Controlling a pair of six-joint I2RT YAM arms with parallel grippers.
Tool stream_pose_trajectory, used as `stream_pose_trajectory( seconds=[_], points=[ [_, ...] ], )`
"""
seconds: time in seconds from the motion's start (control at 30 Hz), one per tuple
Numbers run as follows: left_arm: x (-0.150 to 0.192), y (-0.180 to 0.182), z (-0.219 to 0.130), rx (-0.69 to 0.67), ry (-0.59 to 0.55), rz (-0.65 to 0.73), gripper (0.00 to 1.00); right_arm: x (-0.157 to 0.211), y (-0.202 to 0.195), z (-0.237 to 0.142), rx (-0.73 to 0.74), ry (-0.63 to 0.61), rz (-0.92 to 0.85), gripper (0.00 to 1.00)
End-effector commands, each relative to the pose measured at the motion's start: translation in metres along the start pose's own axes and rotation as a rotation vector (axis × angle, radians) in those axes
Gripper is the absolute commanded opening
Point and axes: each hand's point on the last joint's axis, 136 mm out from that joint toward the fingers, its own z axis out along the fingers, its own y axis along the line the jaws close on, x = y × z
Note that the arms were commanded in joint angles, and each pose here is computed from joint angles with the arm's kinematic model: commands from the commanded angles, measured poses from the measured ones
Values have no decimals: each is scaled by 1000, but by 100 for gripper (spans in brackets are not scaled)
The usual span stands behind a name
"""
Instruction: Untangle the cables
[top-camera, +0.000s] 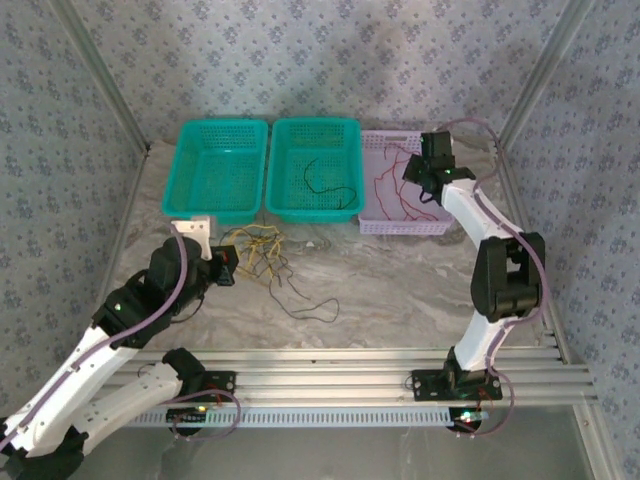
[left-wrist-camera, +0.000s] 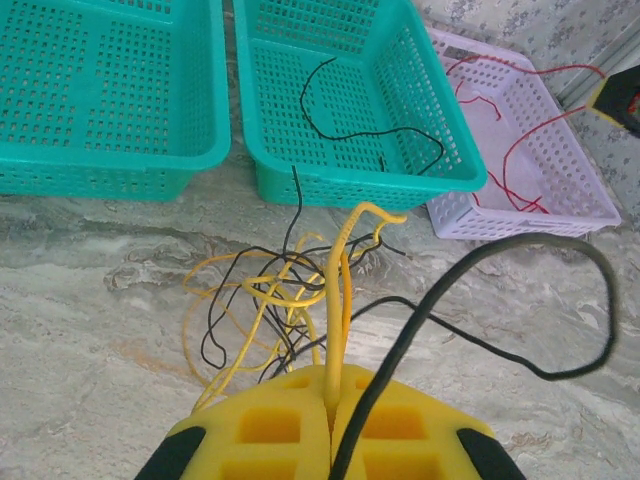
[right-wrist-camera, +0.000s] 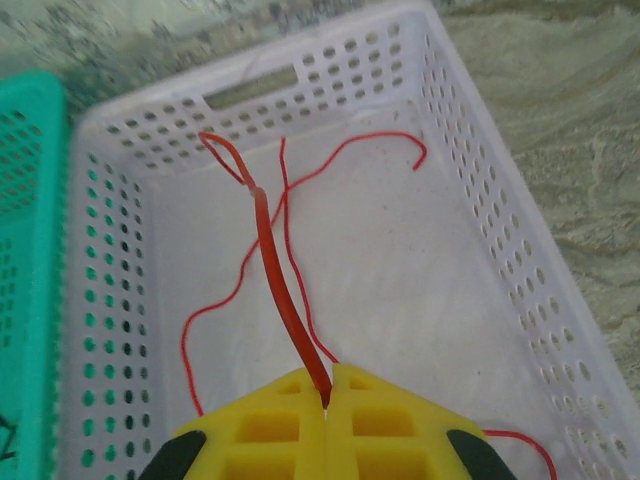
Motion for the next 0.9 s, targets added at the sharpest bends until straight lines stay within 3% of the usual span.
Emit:
stream_pose_trajectory(
  seconds=[0.0,0.2,0.4,0.57,0.87],
  points=[
    [-11,-8,0,33,-38,-24,0,7,-5,12,37,24,-23,0],
    [-8,-9,4,31,-24,-19,0,33,-7,43,66,114,-35,0],
    [-7,-8,5,29,-20,-16,0,40,-9,51,90,149,-32,0],
    [-6,-8,7,30,-18,-18,0,26,-1,35,55,115,-23,18],
    [-4,-11,10,46,-16,-35,0,-28,10,-42,-32,-66,8,42]
  ],
)
